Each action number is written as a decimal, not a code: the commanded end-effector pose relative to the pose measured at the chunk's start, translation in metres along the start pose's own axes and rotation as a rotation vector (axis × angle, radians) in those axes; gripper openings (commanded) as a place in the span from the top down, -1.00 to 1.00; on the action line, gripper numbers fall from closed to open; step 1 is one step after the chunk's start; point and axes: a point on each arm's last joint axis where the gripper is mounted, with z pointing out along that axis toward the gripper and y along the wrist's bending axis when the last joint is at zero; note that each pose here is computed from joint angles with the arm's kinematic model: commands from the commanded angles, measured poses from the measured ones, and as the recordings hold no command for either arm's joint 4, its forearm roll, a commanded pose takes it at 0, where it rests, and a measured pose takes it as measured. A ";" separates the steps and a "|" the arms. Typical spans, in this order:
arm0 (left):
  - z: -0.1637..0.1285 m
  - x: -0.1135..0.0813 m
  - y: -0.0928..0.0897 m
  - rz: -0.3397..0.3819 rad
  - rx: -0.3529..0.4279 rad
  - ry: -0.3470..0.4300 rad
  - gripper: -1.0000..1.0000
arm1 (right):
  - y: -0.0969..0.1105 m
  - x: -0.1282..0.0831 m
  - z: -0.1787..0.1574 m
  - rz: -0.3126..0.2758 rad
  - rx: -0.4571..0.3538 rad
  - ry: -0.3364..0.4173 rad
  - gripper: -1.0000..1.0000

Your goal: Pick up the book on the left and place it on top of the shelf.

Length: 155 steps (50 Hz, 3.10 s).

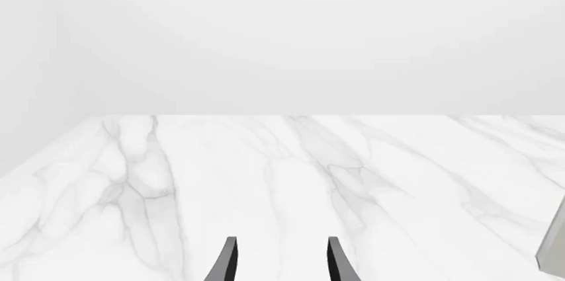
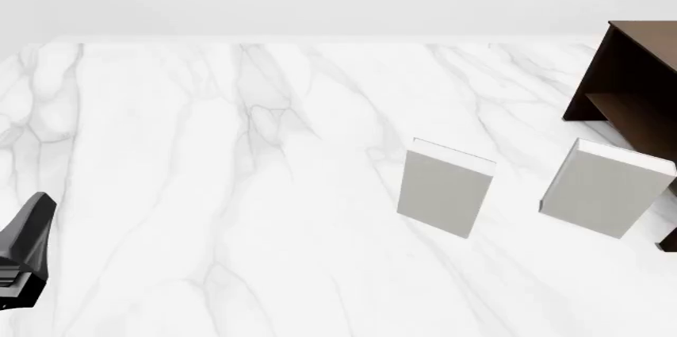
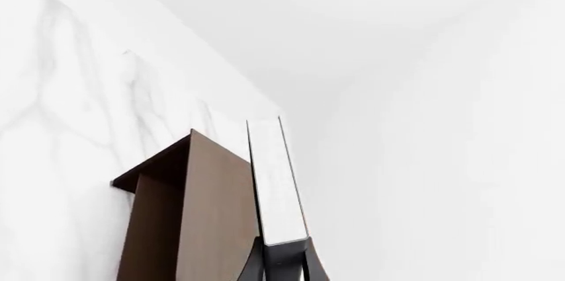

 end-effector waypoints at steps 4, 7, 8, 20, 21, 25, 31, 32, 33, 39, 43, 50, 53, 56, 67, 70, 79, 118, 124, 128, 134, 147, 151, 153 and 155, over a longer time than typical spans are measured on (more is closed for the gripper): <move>0.000 0.000 0.000 0.000 0.000 0.000 -1.00 | -0.011 0.008 0.014 0.014 0.053 0.023 1.00; 0.000 0.000 0.000 0.000 0.000 0.000 -1.00 | -0.012 0.009 0.019 0.012 0.056 0.025 1.00; 0.000 0.000 0.000 0.000 0.000 0.000 -1.00 | -0.012 0.009 0.021 0.010 0.057 0.025 1.00; 0.000 0.000 0.000 0.000 0.000 0.000 -1.00 | -0.014 0.018 0.038 0.005 0.065 0.052 1.00; 0.000 0.000 0.000 0.000 0.000 0.000 -1.00 | -0.014 0.021 0.041 0.002 0.064 0.059 1.00; 0.000 0.000 0.000 0.000 0.000 0.000 -1.00 | -0.013 0.026 0.046 -0.002 0.070 0.070 1.00; 0.000 0.000 0.000 0.000 0.000 0.000 -1.00 | -0.008 0.034 0.051 -0.018 0.062 0.088 1.00; 0.000 0.000 0.000 0.000 0.000 0.000 -1.00 | -0.009 0.036 0.052 -0.015 0.067 0.093 1.00; 0.000 0.000 0.000 0.000 0.000 0.000 -1.00 | -0.009 0.038 0.052 -0.017 0.067 0.098 1.00; 0.000 0.000 0.000 0.000 0.000 0.000 -1.00 | -0.010 0.044 0.055 -0.025 0.081 0.110 1.00; 0.000 0.000 0.000 0.000 0.000 0.000 -1.00 | -0.011 0.052 0.059 -0.032 0.089 0.130 1.00; 0.000 0.000 0.000 0.000 0.000 0.000 -1.00 | -0.015 0.058 0.061 -0.032 0.103 0.147 1.00; 0.000 0.000 0.000 0.000 0.000 0.000 -1.00 | -0.015 0.061 0.064 -0.032 0.105 0.153 1.00; 0.000 0.000 0.000 0.000 0.000 0.000 -1.00 | -0.015 0.063 0.067 -0.033 0.106 0.156 1.00; 0.000 0.000 0.000 0.000 0.000 0.000 -1.00 | -0.015 0.070 0.076 -0.034 0.110 0.169 1.00; 0.000 0.000 0.000 0.000 0.000 0.000 -1.00 | -0.015 0.072 0.081 -0.036 0.108 0.171 1.00; 0.000 0.000 0.000 0.000 0.000 0.000 -1.00 | -0.011 0.082 0.090 -0.043 0.104 0.189 1.00; 0.000 0.000 0.000 0.000 0.000 0.000 -1.00 | 0.010 0.101 0.107 -0.050 0.057 0.219 1.00; 0.000 0.000 0.000 0.000 0.000 0.000 -1.00 | 0.015 0.103 0.109 -0.047 0.043 0.221 1.00; 0.000 0.000 0.000 0.000 0.000 0.000 -1.00 | 0.020 0.104 0.110 -0.043 0.027 0.226 1.00; 0.000 0.000 0.000 0.000 0.000 0.000 -1.00 | 0.023 0.105 0.113 -0.030 0.014 0.230 1.00; 0.000 0.000 0.000 0.000 0.000 0.000 -1.00 | 0.025 0.097 0.107 -0.012 0.002 0.219 -1.00; 0.000 0.000 0.000 0.000 0.000 0.000 -1.00 | 0.024 0.095 0.102 -0.005 0.005 0.216 -1.00; 0.000 0.000 0.000 0.000 0.000 0.000 -1.00 | 0.023 0.094 0.100 -0.004 0.008 0.214 -1.00; 0.000 0.000 0.000 0.000 0.000 0.000 -1.00 | 0.022 0.093 0.099 -0.001 0.008 0.212 -1.00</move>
